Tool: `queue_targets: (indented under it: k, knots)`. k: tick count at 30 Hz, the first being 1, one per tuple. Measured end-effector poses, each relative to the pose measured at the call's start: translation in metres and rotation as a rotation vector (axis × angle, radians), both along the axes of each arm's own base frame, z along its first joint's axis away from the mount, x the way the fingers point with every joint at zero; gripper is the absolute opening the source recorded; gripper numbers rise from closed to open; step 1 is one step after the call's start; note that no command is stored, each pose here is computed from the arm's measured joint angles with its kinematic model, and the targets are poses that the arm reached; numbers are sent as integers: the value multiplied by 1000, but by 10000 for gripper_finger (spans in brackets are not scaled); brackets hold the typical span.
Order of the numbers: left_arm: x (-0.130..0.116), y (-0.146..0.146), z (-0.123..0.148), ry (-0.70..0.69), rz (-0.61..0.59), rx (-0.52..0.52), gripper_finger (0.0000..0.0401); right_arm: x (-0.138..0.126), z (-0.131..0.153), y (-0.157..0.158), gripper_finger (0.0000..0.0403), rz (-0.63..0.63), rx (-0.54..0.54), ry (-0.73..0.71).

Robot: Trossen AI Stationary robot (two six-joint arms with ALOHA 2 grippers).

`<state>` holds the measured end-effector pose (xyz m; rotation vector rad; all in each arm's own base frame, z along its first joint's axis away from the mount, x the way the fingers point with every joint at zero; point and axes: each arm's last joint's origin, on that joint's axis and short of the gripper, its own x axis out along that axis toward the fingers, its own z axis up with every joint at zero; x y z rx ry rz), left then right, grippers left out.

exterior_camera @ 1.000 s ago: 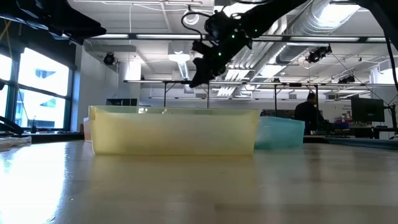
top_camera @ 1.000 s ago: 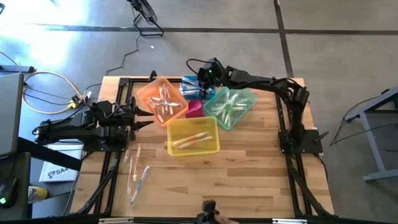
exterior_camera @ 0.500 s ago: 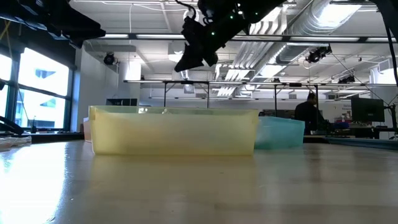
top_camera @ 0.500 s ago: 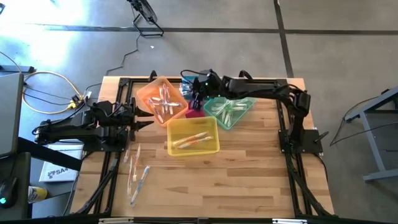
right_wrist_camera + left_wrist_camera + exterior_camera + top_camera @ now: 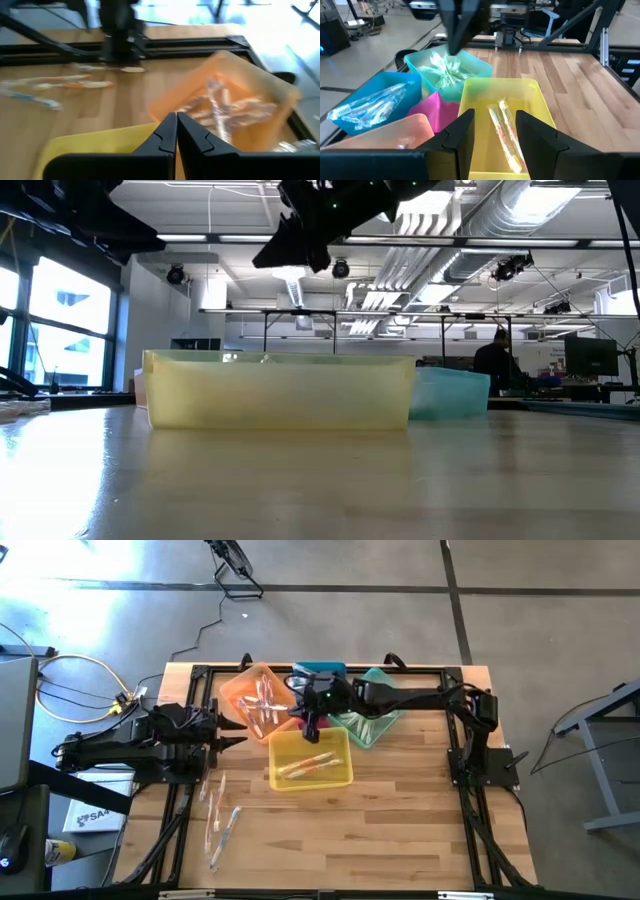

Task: Pick & Place Toothbrushes
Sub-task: Put the blue toothbrush into the blue bin

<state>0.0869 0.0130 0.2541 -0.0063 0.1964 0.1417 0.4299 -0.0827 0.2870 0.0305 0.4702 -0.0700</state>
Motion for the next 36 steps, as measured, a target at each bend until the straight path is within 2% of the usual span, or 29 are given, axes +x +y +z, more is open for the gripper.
queue_targets:
  k: [6, 9, 14, 22, 27, 32, 36]
  knots:
    - [0, 0, -1, -8, 19, -96, 139, 0, -4, 3, 3, 41, 76, 4]
    - [0, 0, -1, -15, 28, -141, 139, 0, -4, 3, 3, 38, 77, 2]
    - [0, 0, -1, -10, 29, -143, 139, 0, 0, 16, 3, 49, 84, -5]
    - [0, 0, -2, 2, 30, -144, 139, -1, 8, 49, 3, 45, 21, 2]
    - [-1, 0, -3, 13, 31, -146, 139, -2, 11, 56, 3, 66, 32, -22]
    - [-1, 0, -3, 14, 31, -146, 139, -11, -23, 58, 3, 20, 100, -124]
    - [-1, 0, -3, 13, 31, -146, 139, -36, -44, 59, 3, -24, 170, -225]
